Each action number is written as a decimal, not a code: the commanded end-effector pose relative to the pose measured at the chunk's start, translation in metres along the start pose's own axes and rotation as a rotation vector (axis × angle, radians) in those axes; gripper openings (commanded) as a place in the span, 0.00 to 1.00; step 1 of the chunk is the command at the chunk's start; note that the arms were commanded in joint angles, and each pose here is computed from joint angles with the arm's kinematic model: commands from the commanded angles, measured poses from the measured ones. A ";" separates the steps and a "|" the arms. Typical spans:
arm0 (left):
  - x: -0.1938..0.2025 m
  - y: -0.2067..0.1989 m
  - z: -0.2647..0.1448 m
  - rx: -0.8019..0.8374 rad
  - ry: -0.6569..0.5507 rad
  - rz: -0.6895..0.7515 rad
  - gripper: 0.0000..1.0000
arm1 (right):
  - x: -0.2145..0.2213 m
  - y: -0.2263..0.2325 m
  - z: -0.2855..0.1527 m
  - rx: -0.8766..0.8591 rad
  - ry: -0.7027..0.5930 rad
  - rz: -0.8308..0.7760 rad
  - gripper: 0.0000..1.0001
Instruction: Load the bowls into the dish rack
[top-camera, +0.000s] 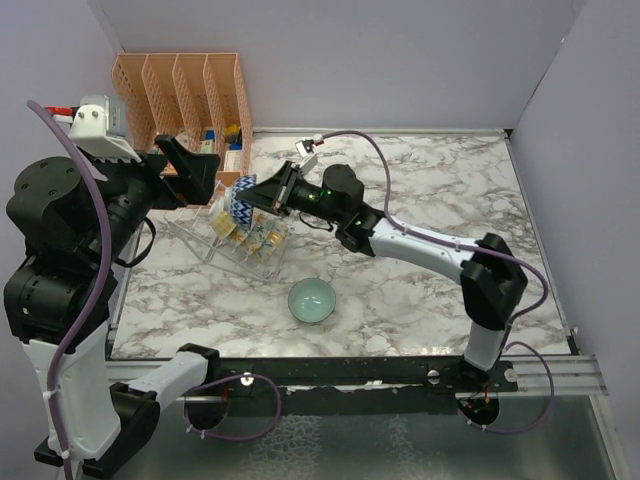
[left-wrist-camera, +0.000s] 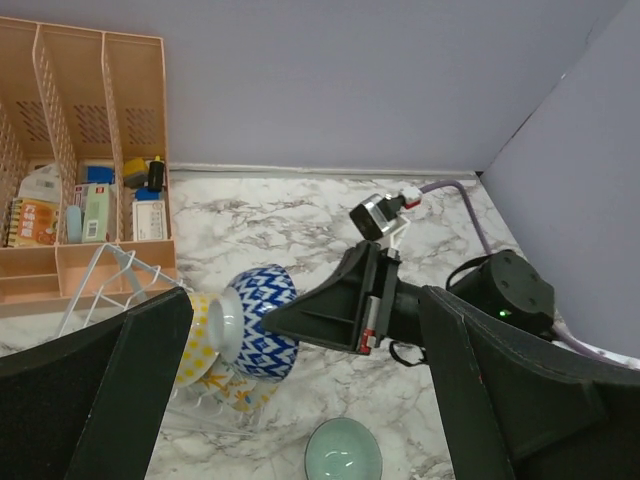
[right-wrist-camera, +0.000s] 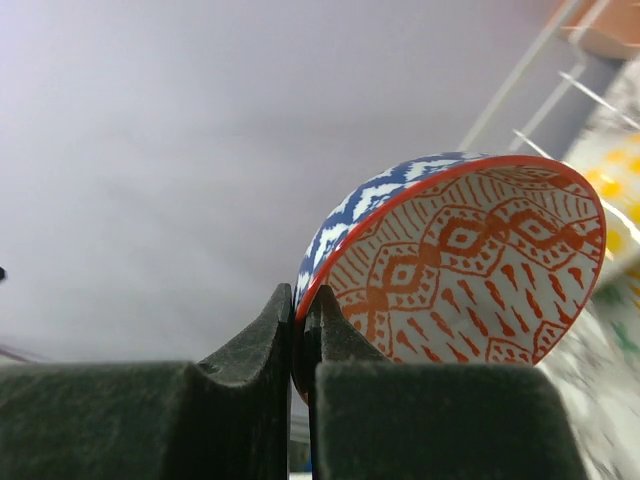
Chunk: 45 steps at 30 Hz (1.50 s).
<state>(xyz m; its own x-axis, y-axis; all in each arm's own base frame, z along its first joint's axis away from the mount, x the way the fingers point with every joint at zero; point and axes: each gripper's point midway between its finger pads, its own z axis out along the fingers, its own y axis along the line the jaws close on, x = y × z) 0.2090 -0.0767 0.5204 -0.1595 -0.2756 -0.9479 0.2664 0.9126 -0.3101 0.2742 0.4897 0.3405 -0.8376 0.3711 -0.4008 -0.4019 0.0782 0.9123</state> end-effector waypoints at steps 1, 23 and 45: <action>-0.001 -0.009 -0.007 0.051 -0.005 0.004 0.99 | -0.033 0.092 0.013 -0.418 -0.088 0.081 0.01; 0.011 -0.003 -0.006 0.029 0.032 0.021 0.99 | -0.018 0.023 0.084 -0.389 -0.025 0.353 0.01; 0.017 0.002 -0.001 0.010 0.045 0.024 0.99 | 0.009 -0.052 0.093 -0.233 0.001 0.506 0.11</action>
<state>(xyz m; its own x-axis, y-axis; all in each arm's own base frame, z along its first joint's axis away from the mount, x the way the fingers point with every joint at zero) 0.2088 -0.0801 0.5026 -0.2063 -0.2477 -0.9466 0.2760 0.9134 -0.2991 0.3287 0.5784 0.2939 -0.9456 0.3189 0.0647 -0.0301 -0.2836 0.9585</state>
